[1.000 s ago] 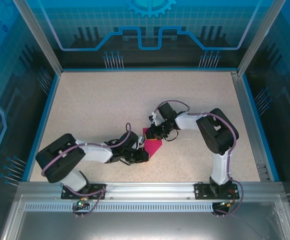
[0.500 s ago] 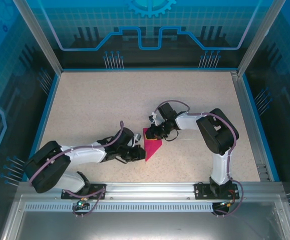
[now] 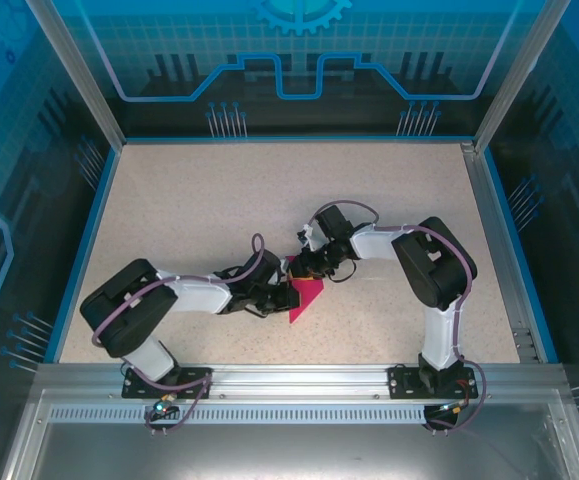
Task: Fold a paper plane with a square sheet of paper (pick it up from the middle)
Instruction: Fourth fold the wing at the center of the table.
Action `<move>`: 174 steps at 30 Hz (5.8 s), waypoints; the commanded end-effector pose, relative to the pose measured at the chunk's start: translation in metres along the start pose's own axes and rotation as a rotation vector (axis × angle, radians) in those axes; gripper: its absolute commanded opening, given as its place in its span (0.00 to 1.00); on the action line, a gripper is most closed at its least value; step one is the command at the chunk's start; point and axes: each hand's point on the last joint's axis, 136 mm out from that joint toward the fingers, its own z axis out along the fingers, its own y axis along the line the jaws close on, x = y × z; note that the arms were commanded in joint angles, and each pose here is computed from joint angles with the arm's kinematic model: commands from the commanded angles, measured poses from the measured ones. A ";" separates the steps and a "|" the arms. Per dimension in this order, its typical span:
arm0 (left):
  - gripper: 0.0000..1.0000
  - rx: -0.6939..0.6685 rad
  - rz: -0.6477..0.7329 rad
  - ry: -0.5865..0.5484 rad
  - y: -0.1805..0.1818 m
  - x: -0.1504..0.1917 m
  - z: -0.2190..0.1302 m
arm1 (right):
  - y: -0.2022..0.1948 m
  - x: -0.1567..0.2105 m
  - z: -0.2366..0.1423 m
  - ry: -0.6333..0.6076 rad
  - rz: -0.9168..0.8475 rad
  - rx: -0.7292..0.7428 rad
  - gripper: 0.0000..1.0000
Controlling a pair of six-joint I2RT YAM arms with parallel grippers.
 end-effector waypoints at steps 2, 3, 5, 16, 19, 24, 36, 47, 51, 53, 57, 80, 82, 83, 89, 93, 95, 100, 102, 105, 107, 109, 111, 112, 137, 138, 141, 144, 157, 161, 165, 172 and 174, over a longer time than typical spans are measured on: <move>0.03 -0.111 -0.063 0.008 0.043 0.016 0.005 | -0.045 0.025 0.011 0.047 0.080 0.157 0.23; 0.01 -0.131 -0.080 0.011 0.052 0.021 0.004 | -0.041 0.021 0.006 0.032 0.072 0.151 0.23; 0.00 -0.164 -0.093 0.008 0.065 0.028 0.001 | -0.030 0.011 -0.007 -0.007 0.054 0.136 0.24; 0.00 -0.184 -0.047 0.032 0.074 0.036 -0.001 | 0.015 0.016 -0.041 -0.062 -0.058 0.060 0.20; 0.00 -0.174 -0.042 0.034 0.070 0.034 0.001 | 0.019 0.028 -0.027 -0.023 -0.078 0.072 0.14; 0.00 -0.164 -0.043 0.041 0.069 0.035 0.002 | 0.011 0.035 -0.010 -0.009 -0.050 0.061 0.09; 0.00 -0.218 -0.054 0.080 0.083 0.045 0.002 | -0.035 0.033 0.007 0.012 0.016 0.246 0.10; 0.00 -0.282 -0.055 0.135 0.106 0.063 0.000 | -0.045 -0.009 -0.020 -0.099 0.059 0.243 0.12; 0.00 -0.286 -0.047 0.147 0.109 0.066 0.000 | -0.050 -0.019 -0.023 -0.105 0.068 0.248 0.12; 0.00 -0.284 -0.044 0.150 0.108 0.066 0.000 | -0.055 -0.024 -0.025 -0.110 0.080 0.251 0.13; 0.00 -0.281 -0.044 0.151 0.108 0.066 0.000 | -0.064 -0.035 -0.030 -0.124 0.101 0.247 0.13; 0.00 -0.267 0.021 0.199 0.107 0.074 -0.003 | -0.066 -0.077 -0.074 -0.188 0.105 0.194 0.16; 0.00 -0.261 0.053 0.217 0.104 0.076 -0.004 | -0.055 -0.073 -0.088 -0.212 0.087 0.195 0.18; 0.00 -0.246 0.077 0.229 0.101 0.076 -0.005 | -0.048 -0.070 -0.094 -0.225 0.077 0.189 0.19; 0.00 -0.205 0.138 0.265 0.089 0.079 -0.009 | -0.019 -0.037 -0.111 -0.262 0.031 0.137 0.20; 0.00 -0.188 0.140 0.244 0.083 0.073 -0.010 | 0.002 -0.012 -0.090 -0.210 0.000 0.065 0.21; 0.00 -0.161 0.148 0.235 0.074 0.070 -0.012 | 0.009 -0.001 -0.074 -0.167 -0.017 0.057 0.20; 0.00 -0.115 0.186 0.194 0.055 0.059 -0.018 | 0.010 0.009 -0.042 -0.135 -0.014 0.068 0.17; 0.00 -0.117 0.196 0.191 0.053 0.057 -0.019 | 0.008 0.011 -0.032 -0.123 -0.003 0.054 0.16; 0.00 -0.117 0.192 0.191 0.052 0.055 -0.017 | -0.003 0.018 -0.020 -0.098 0.010 0.092 0.16; 0.00 -0.103 0.177 0.186 0.048 0.053 -0.018 | -0.016 0.023 -0.013 -0.083 0.034 0.120 0.15; 0.03 -0.061 0.153 0.178 0.037 0.052 -0.020 | -0.024 0.027 -0.008 -0.069 0.047 0.136 0.14; 0.08 -0.014 0.131 0.155 0.022 0.047 -0.025 | -0.037 0.036 -0.004 -0.052 0.067 0.161 0.14; 0.10 -0.016 0.117 0.138 0.018 0.043 -0.028 | -0.041 0.040 -0.003 -0.045 0.073 0.169 0.14; 0.20 0.009 -0.213 0.130 0.029 0.025 -0.001 | -0.064 0.053 0.001 -0.034 0.110 0.182 0.14; 0.21 0.017 -0.209 0.137 0.029 0.028 -0.003 | -0.064 0.052 0.000 -0.035 0.108 0.182 0.14; 0.23 0.031 -0.198 0.166 0.028 0.037 -0.008 | -0.059 0.049 -0.001 -0.036 0.095 0.161 0.15; 0.26 0.066 -0.171 0.171 0.018 0.039 -0.015 | -0.048 0.045 -0.004 -0.034 0.067 0.130 0.16; 0.32 0.104 -0.144 0.218 0.021 0.066 -0.034 | -0.013 0.034 -0.023 -0.005 -0.046 0.108 0.19; 0.33 0.123 -0.123 0.206 0.013 0.063 -0.037 | -0.001 0.032 -0.026 -0.010 -0.061 0.089 0.19; 0.33 0.123 -0.094 0.205 0.007 0.061 -0.043 | 0.019 0.029 -0.036 -0.041 -0.096 0.070 0.21; 0.32 0.135 -0.063 0.174 0.002 0.058 -0.052 | 0.036 0.036 -0.029 -0.029 -0.126 0.057 0.22; 0.32 0.147 -0.050 0.164 -0.002 0.056 -0.054 | 0.032 0.036 -0.023 -0.026 -0.115 0.065 0.22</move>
